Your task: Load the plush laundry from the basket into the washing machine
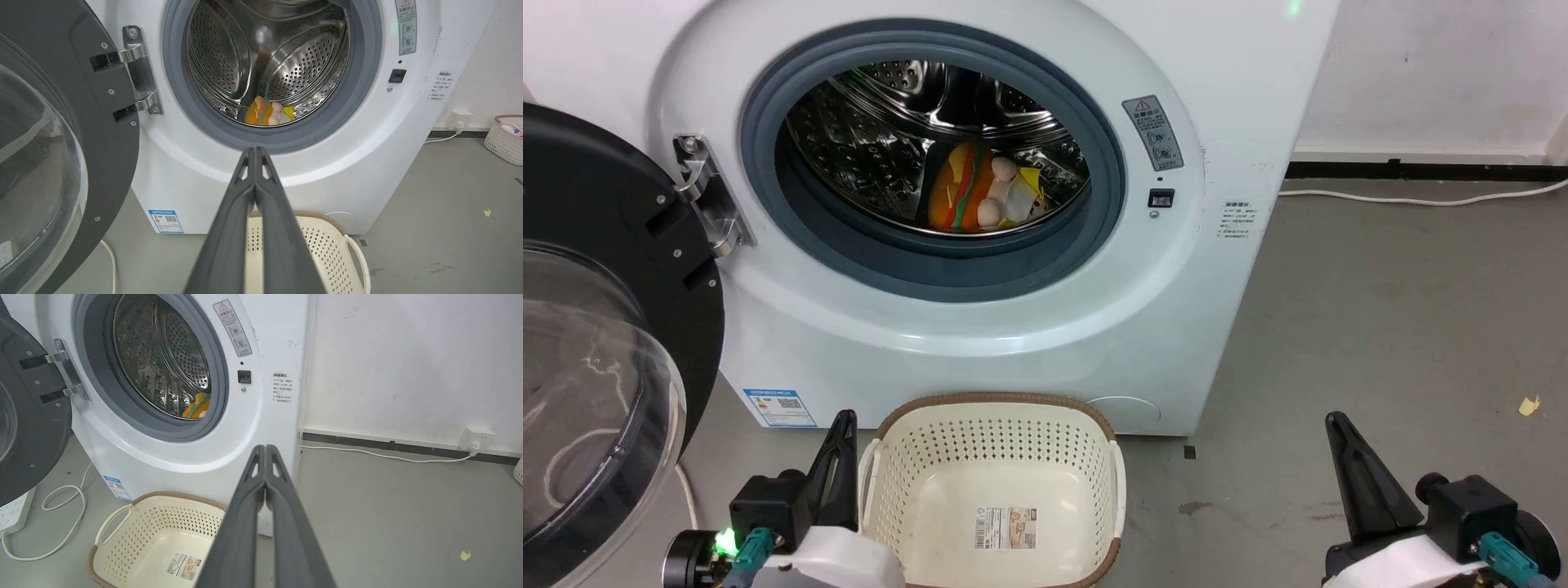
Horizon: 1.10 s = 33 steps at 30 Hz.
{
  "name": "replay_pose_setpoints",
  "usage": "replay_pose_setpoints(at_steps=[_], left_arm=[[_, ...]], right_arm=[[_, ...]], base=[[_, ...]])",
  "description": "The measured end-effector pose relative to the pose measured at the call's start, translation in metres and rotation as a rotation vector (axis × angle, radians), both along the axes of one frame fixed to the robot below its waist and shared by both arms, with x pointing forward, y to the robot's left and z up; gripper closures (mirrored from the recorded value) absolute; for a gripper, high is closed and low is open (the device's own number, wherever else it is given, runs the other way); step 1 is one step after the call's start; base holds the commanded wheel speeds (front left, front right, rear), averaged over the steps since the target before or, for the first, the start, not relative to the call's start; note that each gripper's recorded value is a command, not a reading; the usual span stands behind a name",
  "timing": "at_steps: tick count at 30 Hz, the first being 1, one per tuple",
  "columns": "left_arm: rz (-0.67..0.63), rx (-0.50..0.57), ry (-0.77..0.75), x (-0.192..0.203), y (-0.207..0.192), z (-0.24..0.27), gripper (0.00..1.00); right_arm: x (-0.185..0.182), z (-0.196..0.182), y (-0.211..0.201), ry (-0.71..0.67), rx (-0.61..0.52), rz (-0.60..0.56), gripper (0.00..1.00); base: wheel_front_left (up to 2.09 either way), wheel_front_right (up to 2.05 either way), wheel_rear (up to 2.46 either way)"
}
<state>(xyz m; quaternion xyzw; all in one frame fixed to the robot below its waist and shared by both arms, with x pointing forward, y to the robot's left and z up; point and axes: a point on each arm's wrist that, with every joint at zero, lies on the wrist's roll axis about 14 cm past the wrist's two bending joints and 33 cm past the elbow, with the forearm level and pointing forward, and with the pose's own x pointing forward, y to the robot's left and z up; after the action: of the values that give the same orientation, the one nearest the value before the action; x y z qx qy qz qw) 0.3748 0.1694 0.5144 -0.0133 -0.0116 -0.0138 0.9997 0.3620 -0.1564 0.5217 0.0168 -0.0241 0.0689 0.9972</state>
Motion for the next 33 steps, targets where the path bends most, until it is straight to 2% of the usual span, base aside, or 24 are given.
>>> replay_pose_setpoints(at_steps=[33], left_arm=[[0.013,0.04,0.016,-0.0017,0.0039,0.0066,1.0]], right_arm=[[0.0041,0.0014,-0.0014,0.031,-0.047,-0.003,1.0]], base=[[0.0,0.0,0.0]])
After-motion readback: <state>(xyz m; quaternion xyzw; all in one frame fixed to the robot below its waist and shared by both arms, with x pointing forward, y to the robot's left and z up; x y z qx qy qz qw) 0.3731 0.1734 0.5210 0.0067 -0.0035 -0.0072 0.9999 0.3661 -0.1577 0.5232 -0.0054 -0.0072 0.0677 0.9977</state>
